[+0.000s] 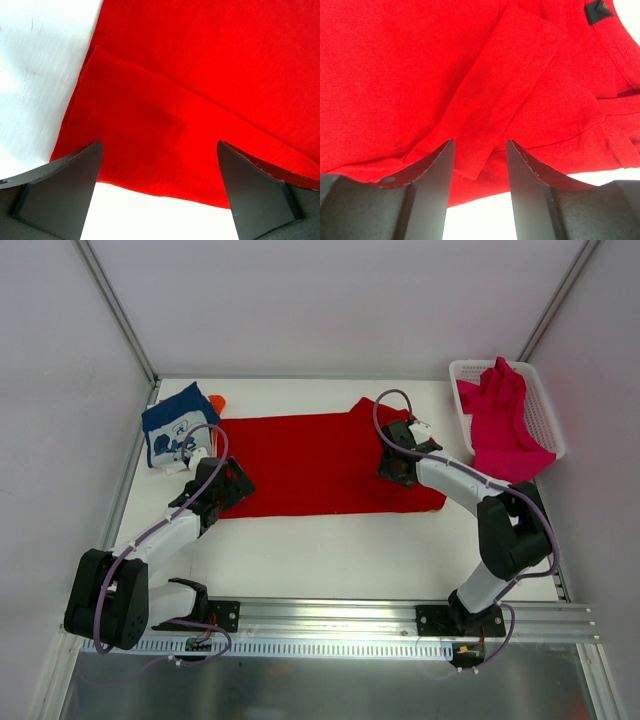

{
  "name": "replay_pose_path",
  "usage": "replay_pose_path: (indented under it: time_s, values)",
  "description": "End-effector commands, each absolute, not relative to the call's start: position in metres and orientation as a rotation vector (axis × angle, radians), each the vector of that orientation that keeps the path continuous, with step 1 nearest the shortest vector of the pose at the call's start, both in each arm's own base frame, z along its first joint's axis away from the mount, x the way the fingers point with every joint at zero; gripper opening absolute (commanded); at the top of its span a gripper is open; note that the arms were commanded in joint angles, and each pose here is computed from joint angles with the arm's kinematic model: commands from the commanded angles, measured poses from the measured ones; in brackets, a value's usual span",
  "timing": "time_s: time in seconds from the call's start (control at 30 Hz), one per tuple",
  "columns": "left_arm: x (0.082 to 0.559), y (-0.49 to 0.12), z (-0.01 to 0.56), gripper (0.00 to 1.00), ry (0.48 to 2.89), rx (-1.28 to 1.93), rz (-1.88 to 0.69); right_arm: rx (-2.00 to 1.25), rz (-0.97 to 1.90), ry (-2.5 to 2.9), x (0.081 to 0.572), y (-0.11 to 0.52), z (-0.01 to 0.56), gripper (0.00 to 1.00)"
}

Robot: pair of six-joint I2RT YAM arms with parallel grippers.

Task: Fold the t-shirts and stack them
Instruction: Fold the flattened tshirt in 1/3 of the way

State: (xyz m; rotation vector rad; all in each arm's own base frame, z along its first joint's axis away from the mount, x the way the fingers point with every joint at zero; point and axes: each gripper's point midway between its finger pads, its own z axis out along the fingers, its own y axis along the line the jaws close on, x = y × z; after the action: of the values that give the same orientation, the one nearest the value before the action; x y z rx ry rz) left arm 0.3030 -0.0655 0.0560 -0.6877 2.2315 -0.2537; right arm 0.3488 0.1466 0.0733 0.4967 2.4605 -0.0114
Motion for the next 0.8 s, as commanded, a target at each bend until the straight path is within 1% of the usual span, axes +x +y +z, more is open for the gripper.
replay_pose_path:
  time_s: [0.0,0.23,0.57,0.67,0.7,0.73,0.77]
  values:
    - [0.302,-0.063,0.058,0.99,2.214,-0.675,-0.26,0.535,-0.002,2.463,0.352,0.149,0.06,0.48]
    - [0.302,-0.063,0.058,0.99,2.215,-0.672,-0.256,0.557,0.048,2.493,0.353,0.158,0.043,0.48]
    - [0.302,-0.064,0.056,0.99,2.223,-0.67,-0.26,0.596,0.041,2.5,0.345,0.151,0.028,0.46]
    - [0.301,-0.064,0.055,0.99,2.225,-0.669,-0.26,0.605,0.055,2.506,0.342,0.15,0.02,0.39]
    - [0.301,-0.064,0.056,0.99,2.224,-0.669,-0.258,0.607,0.065,2.511,0.341,0.15,0.016,0.31]
    - [0.3,-0.064,0.055,0.99,2.227,-0.67,-0.255,0.61,0.068,2.515,0.34,0.149,0.015,0.26]
    - [0.3,-0.063,0.055,0.99,2.226,-0.671,-0.253,0.612,0.074,2.525,0.339,0.15,0.011,0.16]
